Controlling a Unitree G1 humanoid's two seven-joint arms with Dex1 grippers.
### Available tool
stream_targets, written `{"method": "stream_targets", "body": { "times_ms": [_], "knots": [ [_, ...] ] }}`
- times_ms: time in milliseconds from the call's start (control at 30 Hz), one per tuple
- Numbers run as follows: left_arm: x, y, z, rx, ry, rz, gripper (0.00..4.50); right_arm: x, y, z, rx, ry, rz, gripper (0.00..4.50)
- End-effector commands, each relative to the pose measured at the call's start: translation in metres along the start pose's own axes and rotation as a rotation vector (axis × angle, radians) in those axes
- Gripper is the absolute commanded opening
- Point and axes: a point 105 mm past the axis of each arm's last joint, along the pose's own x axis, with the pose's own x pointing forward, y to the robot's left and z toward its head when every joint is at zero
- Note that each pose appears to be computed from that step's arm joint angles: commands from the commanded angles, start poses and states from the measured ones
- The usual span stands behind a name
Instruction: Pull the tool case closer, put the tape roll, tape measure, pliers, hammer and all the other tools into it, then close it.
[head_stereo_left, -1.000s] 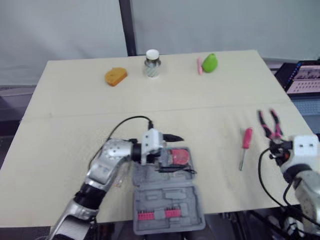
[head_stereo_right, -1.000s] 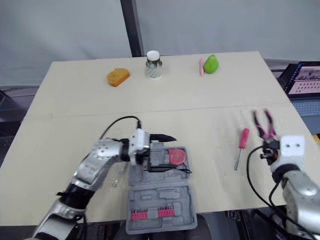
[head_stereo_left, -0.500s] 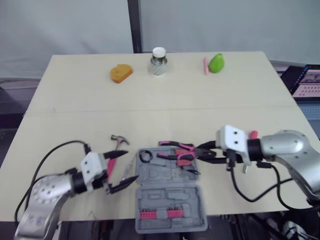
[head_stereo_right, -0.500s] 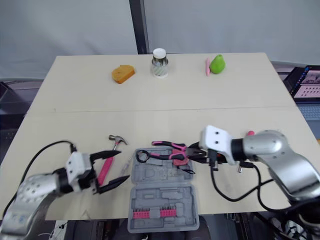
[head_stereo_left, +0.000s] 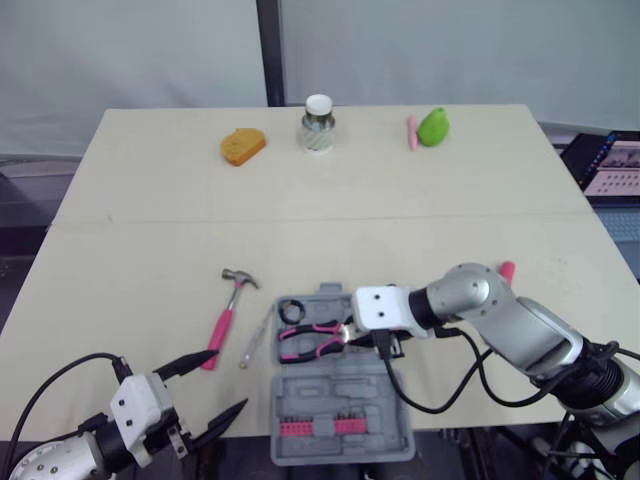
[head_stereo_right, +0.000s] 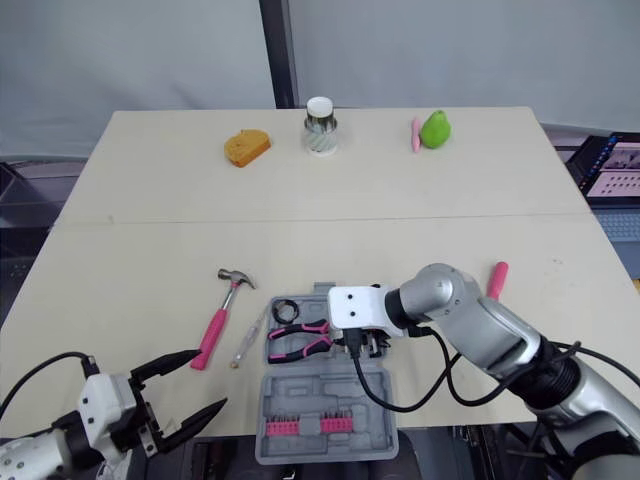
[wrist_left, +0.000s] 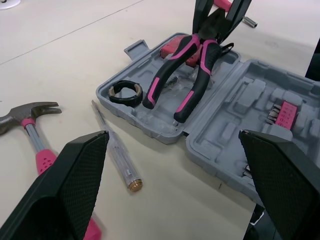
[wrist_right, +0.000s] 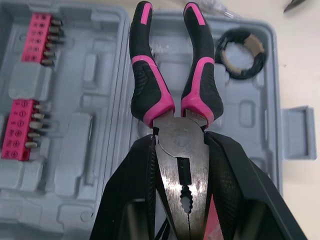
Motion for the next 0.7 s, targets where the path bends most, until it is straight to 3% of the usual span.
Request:
{"method": "stream_targets", "body": {
  "times_ms": [33, 700],
  "knots": [
    [0.0, -0.006, 0.006, 0.007, -0.025, 0.008, 4.5, -0.001, -0.005, 0.01, -0.043, -0.011, -0.014, 0.97],
    [0.012, 0.005, 0.006, 0.032, -0.033, -0.01, 4.5, 0.007, -0.001, 0.002, 0.05, 0.01, -0.104, 0.97]
  ]
}}
